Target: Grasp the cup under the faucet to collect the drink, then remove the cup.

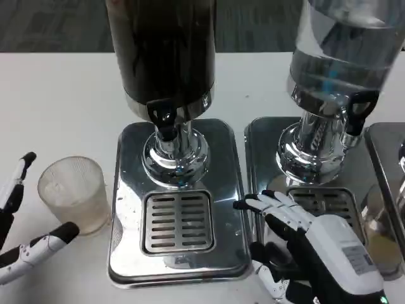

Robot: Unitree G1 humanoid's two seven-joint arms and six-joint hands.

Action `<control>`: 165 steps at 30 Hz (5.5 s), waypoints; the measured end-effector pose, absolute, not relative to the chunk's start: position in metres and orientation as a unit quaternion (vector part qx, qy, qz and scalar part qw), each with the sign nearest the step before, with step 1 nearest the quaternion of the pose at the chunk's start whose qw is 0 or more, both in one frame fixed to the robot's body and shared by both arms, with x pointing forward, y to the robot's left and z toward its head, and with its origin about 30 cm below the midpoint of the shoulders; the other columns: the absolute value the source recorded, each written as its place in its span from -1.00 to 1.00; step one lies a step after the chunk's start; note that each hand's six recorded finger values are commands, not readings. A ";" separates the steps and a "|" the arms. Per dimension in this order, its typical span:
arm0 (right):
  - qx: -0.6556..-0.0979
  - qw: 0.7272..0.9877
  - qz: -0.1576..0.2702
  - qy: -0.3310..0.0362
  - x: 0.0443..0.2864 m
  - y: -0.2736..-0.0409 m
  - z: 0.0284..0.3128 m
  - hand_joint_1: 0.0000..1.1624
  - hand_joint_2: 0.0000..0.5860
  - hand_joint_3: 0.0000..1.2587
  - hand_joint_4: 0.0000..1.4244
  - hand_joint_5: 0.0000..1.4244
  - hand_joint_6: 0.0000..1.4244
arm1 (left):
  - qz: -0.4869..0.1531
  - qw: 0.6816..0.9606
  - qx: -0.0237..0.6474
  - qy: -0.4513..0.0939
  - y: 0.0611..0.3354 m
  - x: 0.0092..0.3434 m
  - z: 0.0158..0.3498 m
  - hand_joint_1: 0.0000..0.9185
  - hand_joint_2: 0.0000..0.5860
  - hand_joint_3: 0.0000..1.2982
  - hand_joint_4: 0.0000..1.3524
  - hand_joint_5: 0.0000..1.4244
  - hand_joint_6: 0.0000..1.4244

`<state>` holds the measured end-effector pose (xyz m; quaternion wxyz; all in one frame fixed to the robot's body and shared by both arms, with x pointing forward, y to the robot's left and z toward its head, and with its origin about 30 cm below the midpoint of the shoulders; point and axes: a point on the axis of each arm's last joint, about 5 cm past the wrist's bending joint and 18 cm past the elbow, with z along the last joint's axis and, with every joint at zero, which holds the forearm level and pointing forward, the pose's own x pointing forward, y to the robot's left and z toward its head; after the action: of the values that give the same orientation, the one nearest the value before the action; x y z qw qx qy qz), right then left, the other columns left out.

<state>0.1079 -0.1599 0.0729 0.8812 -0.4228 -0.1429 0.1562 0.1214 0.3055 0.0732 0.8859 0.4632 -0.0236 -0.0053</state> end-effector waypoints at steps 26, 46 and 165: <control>-0.410 0.889 0.152 -0.137 0.104 -0.157 0.072 -0.01 0.90 -0.60 -0.76 -0.83 -0.59 | -0.035 0.886 0.463 0.001 0.309 0.152 0.073 -1.00 -0.94 -1.00 -1.00 -0.93 -0.95; -0.403 0.893 0.148 -0.137 0.105 -0.154 0.072 -0.02 0.88 -0.60 -0.76 -0.81 -0.58 | -0.041 0.876 0.481 0.004 0.305 0.169 0.074 -0.99 -0.96 -1.00 -1.00 -0.90 -0.93; -0.380 0.904 0.147 -0.131 0.116 -0.160 0.075 0.21 1.00 -0.50 -0.72 -0.80 -0.60 | 0.017 0.927 0.356 -0.114 0.268 0.138 0.053 -0.74 -0.69 -0.25 -0.22 0.22 0.52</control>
<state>0.1162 -0.1601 0.0749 0.9040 -0.3796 -0.1307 0.1472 0.1383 0.2681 0.0531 0.9272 0.3562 -0.1144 0.0169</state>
